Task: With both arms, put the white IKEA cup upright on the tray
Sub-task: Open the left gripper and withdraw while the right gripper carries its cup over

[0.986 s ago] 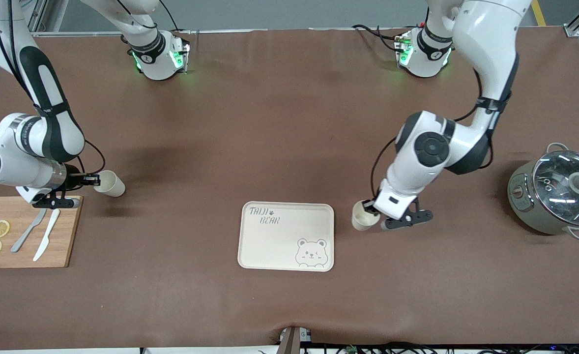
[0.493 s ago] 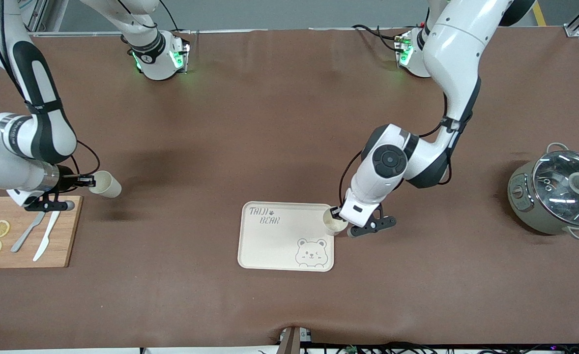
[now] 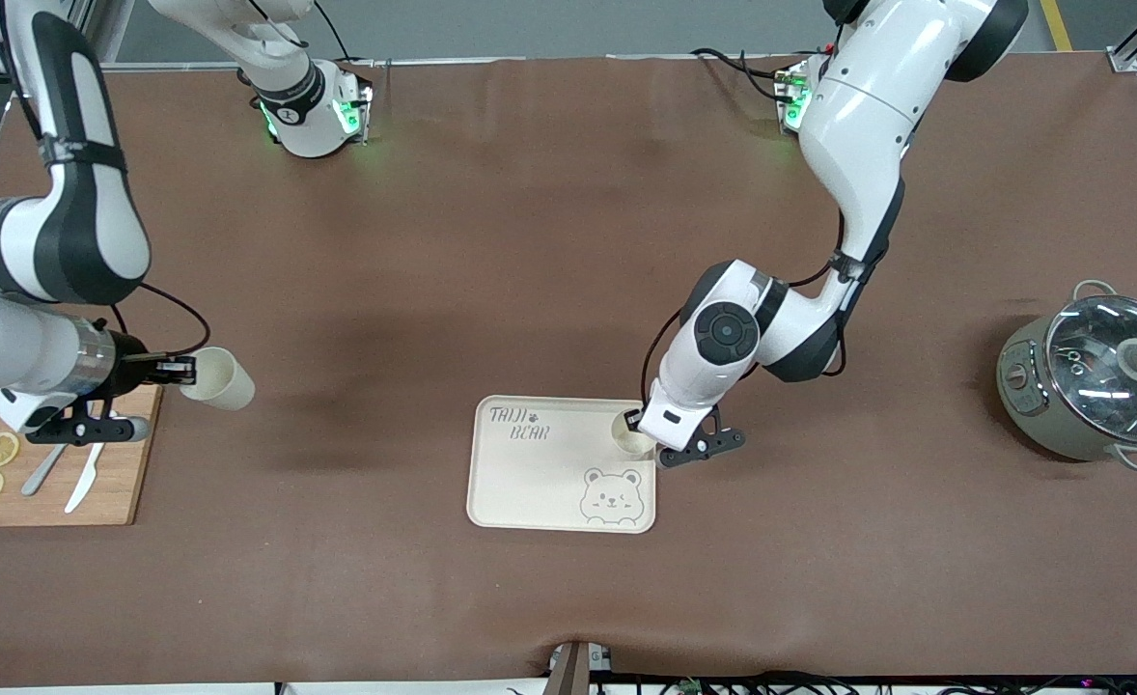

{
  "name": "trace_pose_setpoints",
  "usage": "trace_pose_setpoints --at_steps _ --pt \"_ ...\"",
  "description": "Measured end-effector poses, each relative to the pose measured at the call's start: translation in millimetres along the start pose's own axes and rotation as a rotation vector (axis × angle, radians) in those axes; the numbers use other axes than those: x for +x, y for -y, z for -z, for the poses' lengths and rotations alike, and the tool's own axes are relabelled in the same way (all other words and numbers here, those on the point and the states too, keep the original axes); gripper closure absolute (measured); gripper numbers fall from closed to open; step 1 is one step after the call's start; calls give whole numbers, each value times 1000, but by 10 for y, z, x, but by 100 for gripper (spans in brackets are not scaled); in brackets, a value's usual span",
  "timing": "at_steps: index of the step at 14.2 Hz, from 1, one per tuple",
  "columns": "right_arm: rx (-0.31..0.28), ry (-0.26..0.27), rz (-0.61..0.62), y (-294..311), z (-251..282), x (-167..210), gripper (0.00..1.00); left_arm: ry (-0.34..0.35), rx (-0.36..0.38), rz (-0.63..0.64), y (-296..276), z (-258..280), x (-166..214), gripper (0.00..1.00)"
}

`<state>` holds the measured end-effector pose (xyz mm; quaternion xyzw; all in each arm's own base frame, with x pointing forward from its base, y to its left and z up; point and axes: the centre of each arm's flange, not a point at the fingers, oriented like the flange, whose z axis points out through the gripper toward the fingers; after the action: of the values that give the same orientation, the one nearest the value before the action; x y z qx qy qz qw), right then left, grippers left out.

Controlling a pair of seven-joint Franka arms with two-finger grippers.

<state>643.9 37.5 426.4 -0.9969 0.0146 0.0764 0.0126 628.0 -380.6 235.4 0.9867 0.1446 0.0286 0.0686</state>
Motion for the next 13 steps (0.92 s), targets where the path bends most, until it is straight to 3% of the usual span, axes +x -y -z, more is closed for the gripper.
trace_pose_setpoints --at_steps 4,6,8,10,13 --pt "25 3 -87 1185 -100 -26 97 -51 -36 3 -84 289 164 45" --pt "56 0 -169 1700 -281 23 97 -119 -39 18 24 692 427 25" --pt "78 -27 -238 2159 -477 72 97 -136 -3 63 350 1176 732 5" --pt "82 -22 -292 2455 -679 85 97 -139 38 82 796 1732 1018 0" --pt "112 -50 -372 2779 -946 125 97 -121 104 -26 1533 2522 1294 0"
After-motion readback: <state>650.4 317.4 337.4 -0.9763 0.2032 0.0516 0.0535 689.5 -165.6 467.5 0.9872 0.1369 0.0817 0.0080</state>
